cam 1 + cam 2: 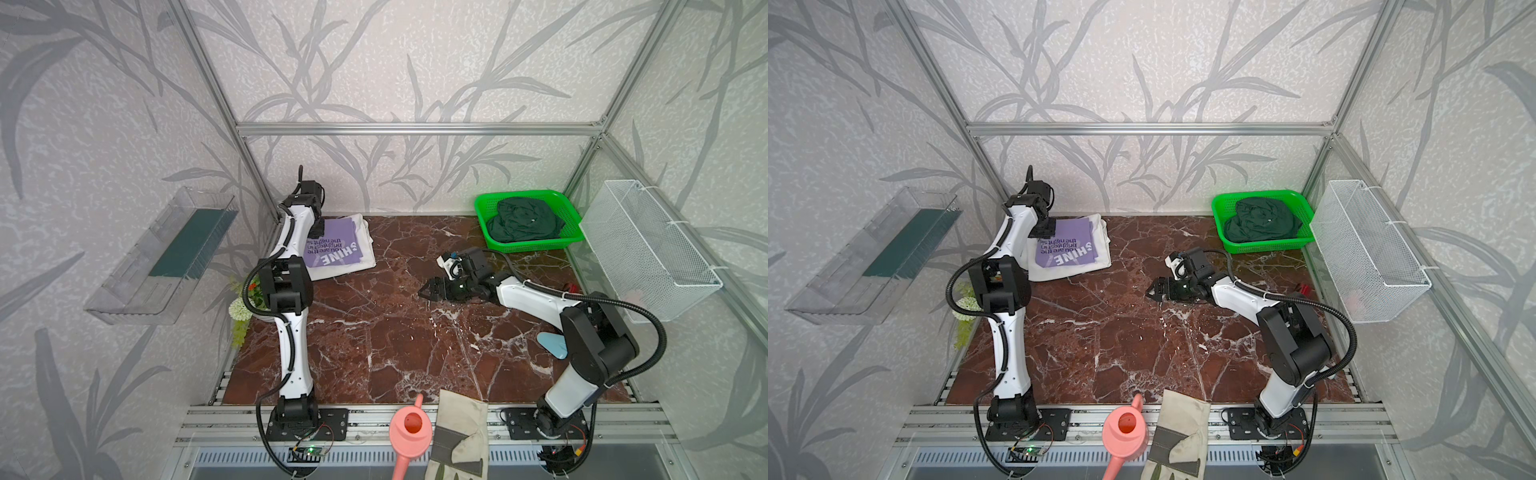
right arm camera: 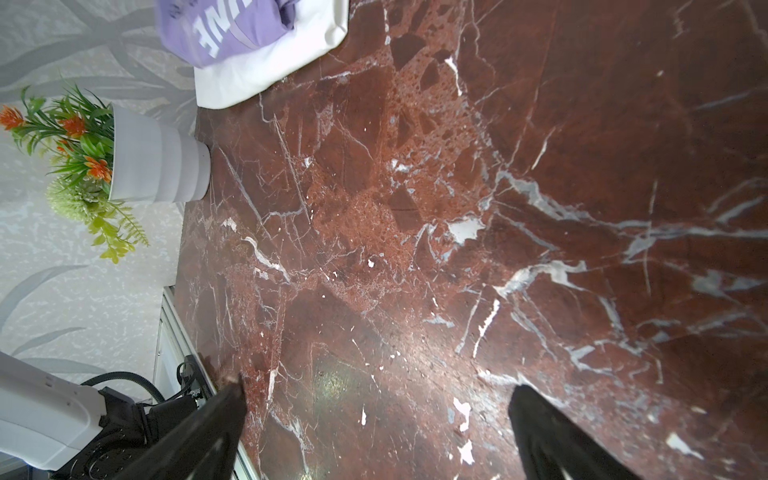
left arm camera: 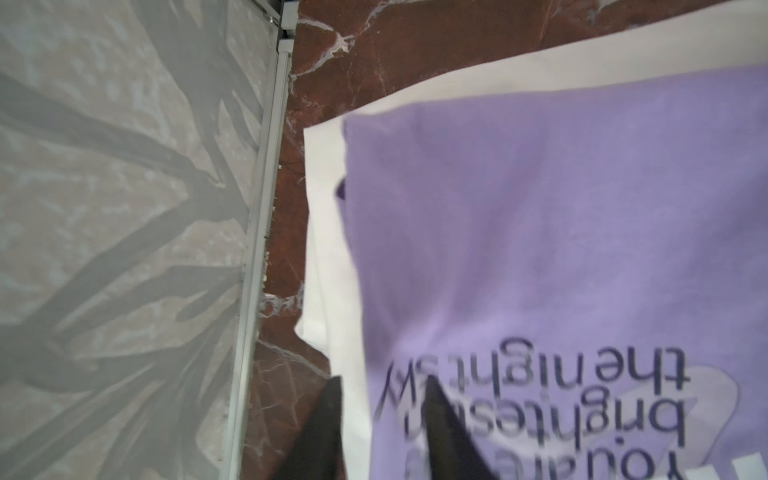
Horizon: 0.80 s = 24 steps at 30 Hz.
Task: Fold and stack the t-shirts
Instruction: 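Carry the lavender shirt with the left gripper and lower it onto the white shirt, then open the left gripper and release the lavender shirt on the stack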
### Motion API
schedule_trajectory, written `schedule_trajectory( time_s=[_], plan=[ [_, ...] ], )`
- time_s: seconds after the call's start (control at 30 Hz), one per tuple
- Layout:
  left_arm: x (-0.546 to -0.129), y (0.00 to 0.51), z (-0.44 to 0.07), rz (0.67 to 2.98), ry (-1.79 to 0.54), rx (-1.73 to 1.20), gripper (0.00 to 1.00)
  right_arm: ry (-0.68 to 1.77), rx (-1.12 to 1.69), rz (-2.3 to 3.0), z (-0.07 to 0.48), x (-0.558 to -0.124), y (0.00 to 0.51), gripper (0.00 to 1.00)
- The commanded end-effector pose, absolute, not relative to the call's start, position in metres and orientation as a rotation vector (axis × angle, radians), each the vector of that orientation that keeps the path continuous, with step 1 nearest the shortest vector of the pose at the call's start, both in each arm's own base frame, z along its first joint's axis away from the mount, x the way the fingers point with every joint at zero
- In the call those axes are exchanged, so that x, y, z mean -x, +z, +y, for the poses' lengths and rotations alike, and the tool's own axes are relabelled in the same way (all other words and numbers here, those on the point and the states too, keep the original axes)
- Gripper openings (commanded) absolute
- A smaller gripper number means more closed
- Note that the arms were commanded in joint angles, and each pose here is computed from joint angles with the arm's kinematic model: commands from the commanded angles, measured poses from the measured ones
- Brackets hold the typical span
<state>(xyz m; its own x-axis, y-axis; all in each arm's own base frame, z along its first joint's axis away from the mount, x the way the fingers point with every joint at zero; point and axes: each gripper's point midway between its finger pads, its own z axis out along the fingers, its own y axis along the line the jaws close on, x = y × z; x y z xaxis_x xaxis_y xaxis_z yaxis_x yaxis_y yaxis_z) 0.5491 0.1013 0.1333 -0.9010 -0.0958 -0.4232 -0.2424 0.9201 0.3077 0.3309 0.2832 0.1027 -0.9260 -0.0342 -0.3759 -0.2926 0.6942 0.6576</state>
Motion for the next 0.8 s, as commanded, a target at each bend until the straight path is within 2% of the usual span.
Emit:
schedule_trajectory(
  time_s=[0.0,0.17,0.23,0.33,0.43,0.5,0.63,0.77],
  plan=[
    [-0.549,0.155,0.103,2.636,0.473,0.274,0.54,1.065,0.272,2.575,0.284,-0.331,0.106,0.99],
    [-0.546,0.185,0.074,2.574,0.231,0.308,0.67,1.008,0.279,2.576,0.277,-0.331,0.108,0.99],
    [-0.542,0.194,0.058,2.548,0.094,0.317,0.77,0.988,0.282,2.568,0.274,-0.333,0.111,0.99],
    [-0.534,0.209,0.024,2.491,-0.166,0.325,0.87,0.958,0.282,2.555,0.266,-0.335,0.117,0.99],
    [-0.514,0.219,-0.013,2.440,-0.396,0.281,0.95,0.896,0.250,2.546,0.249,-0.340,0.119,0.99],
    [-0.493,0.219,-0.031,2.414,-0.472,0.266,0.96,0.856,0.190,2.547,0.229,-0.345,0.117,0.99],
    [-0.438,0.196,-0.042,2.423,-0.434,0.260,0.97,0.800,0.041,2.502,0.184,-0.353,0.120,0.99],
    [-0.380,0.162,-0.022,2.427,-0.095,0.286,0.98,0.611,-0.101,2.428,0.130,-0.353,0.118,0.99]
  ],
)
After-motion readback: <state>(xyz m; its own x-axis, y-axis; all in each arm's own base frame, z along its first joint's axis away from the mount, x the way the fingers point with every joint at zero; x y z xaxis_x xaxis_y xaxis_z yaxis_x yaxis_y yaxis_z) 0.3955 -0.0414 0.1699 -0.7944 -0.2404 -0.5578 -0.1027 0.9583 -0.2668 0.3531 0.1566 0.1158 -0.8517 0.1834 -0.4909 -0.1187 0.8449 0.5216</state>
